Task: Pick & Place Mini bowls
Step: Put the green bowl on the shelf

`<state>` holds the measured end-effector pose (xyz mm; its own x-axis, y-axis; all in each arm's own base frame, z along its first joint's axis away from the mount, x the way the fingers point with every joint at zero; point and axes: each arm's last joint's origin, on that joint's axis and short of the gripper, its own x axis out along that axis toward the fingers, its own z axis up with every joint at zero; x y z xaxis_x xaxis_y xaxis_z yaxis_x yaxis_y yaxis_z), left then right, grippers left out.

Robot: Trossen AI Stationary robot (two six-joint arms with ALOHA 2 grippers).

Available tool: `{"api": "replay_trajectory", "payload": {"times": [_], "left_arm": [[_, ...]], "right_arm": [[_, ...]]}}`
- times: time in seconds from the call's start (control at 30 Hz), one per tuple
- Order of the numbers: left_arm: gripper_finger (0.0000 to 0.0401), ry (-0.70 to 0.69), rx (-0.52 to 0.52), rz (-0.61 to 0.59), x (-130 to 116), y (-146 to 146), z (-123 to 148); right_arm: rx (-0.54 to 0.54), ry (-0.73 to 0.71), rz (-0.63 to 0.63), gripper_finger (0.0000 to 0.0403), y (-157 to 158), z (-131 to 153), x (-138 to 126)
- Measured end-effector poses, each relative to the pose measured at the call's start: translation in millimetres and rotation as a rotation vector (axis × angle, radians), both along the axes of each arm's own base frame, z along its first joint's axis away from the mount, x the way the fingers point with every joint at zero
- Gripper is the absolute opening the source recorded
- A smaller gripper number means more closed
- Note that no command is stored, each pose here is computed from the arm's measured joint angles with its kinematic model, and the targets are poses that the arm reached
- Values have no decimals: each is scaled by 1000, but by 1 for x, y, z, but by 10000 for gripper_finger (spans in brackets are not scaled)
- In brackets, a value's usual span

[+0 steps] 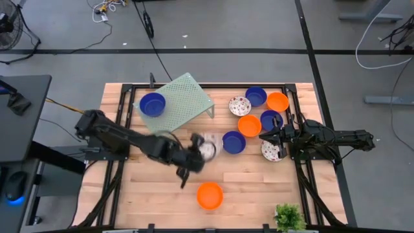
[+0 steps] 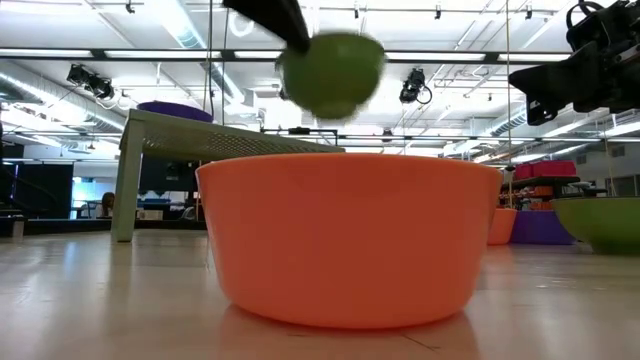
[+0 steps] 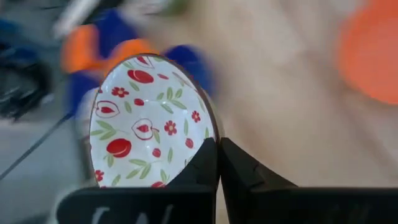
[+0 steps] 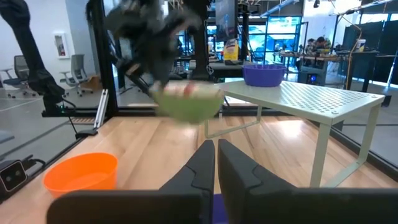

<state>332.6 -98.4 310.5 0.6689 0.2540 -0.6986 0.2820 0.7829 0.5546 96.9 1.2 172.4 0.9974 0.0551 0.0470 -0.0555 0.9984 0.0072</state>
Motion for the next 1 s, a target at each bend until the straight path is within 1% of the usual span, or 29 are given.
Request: {"api": "replay_trajectory", "payload": {"times": [0.1, 0.27, 0.4, 0.47, 0.53, 0.6, 0.73, 0.9, 1.0], "left_arm": [[6, -75, -20, 115, -10, 35, 32], [6, -147, -42, 331, -28, 112, 57], [6, -137, -135, 449, -37, 173, 56], [7, -121, -162, 499, -40, 196, 51], [7, -107, -166, 539, -42, 215, 47], [6, -80, -157, 566, -44, 228, 41], [9, -50, -156, 600, -43, 244, 32], [11, 19, -163, 630, -41, 254, 18], [11, 51, -140, 654, -40, 255, 13]], "right_arm": [[0, 0, 0, 23, 0, 0, 0], [0, 0, 0, 23, 0, 0, 0], [0, 0, 1, 23, 0, 0, 0], [0, 0, 0, 23, 0, 0, 0], [0, 0, 0, 23, 0, 0, 0], [0, 0, 0, 23, 0, 0, 0], [0, 0, 0, 23, 0, 0, 0], [0, 0, 1, 23, 0, 0, 0], [0, 0, 0, 23, 0, 0, 0]]}}
